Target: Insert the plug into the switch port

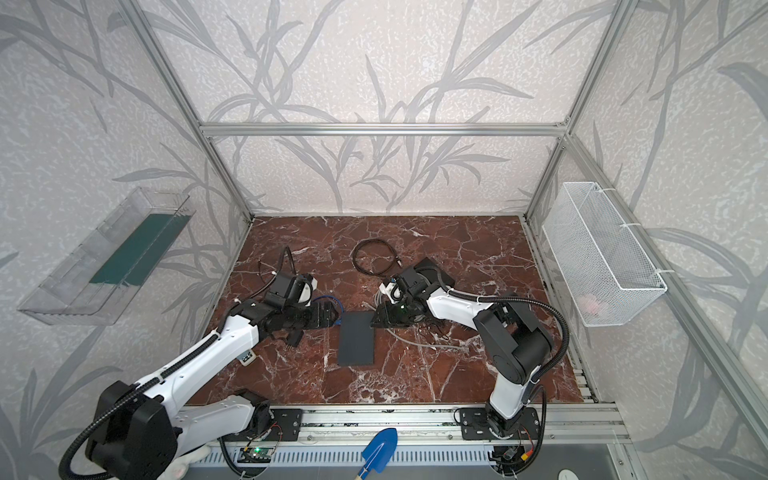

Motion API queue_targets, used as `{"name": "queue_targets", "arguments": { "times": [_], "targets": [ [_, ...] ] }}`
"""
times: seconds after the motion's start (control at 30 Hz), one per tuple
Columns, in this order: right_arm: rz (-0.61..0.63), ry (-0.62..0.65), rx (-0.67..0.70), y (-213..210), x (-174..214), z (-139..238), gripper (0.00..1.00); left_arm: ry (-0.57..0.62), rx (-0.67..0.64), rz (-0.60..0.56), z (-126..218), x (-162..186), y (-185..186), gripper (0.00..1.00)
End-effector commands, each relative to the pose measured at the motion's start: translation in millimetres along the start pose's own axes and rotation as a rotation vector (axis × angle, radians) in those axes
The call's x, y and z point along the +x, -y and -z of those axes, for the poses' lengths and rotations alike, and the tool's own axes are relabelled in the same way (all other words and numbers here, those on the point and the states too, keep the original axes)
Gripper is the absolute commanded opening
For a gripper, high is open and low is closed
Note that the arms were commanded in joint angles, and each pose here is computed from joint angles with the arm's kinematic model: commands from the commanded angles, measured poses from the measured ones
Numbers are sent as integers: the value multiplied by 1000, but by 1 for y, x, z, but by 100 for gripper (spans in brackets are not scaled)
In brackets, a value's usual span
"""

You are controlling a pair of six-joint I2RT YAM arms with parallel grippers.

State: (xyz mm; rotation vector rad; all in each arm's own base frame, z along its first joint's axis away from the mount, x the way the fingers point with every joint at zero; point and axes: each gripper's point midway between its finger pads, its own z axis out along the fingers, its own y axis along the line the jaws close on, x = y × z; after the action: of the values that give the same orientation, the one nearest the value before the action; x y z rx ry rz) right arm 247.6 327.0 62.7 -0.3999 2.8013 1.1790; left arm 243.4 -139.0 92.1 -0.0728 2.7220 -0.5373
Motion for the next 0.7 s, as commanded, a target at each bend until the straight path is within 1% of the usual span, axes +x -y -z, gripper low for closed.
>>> {"name": "queue_targets", "arguments": {
  "times": [0.0,0.07,0.17,0.3,0.4,0.43,0.5,0.57,0.67],
  "targets": [
    [-31,-32,-28,-4,5,-15,51,-85,49,112,-13,20,8,91],
    [-35,-57,-18,-3,8,-23,50,-114,80,123,-21,26,15,89],
    [-49,-80,-13,0,11,-32,48,-142,96,118,-30,34,21,88],
    [-47,-84,-11,1,10,-39,45,-155,127,126,-44,39,24,87],
    [-39,-83,-24,-2,6,-42,39,-185,142,129,-53,43,25,83],
    [-58,-81,-31,-5,4,-42,37,-192,152,125,-55,43,27,81],
    [-55,-79,-51,-10,0,-42,34,-184,178,118,-56,39,33,78],
    [-43,-77,-75,-17,-3,-42,32,-164,212,112,-56,32,40,72],
    [-3,-63,-126,-34,-11,-41,30,-152,248,98,-54,21,52,67]
  ]
}}
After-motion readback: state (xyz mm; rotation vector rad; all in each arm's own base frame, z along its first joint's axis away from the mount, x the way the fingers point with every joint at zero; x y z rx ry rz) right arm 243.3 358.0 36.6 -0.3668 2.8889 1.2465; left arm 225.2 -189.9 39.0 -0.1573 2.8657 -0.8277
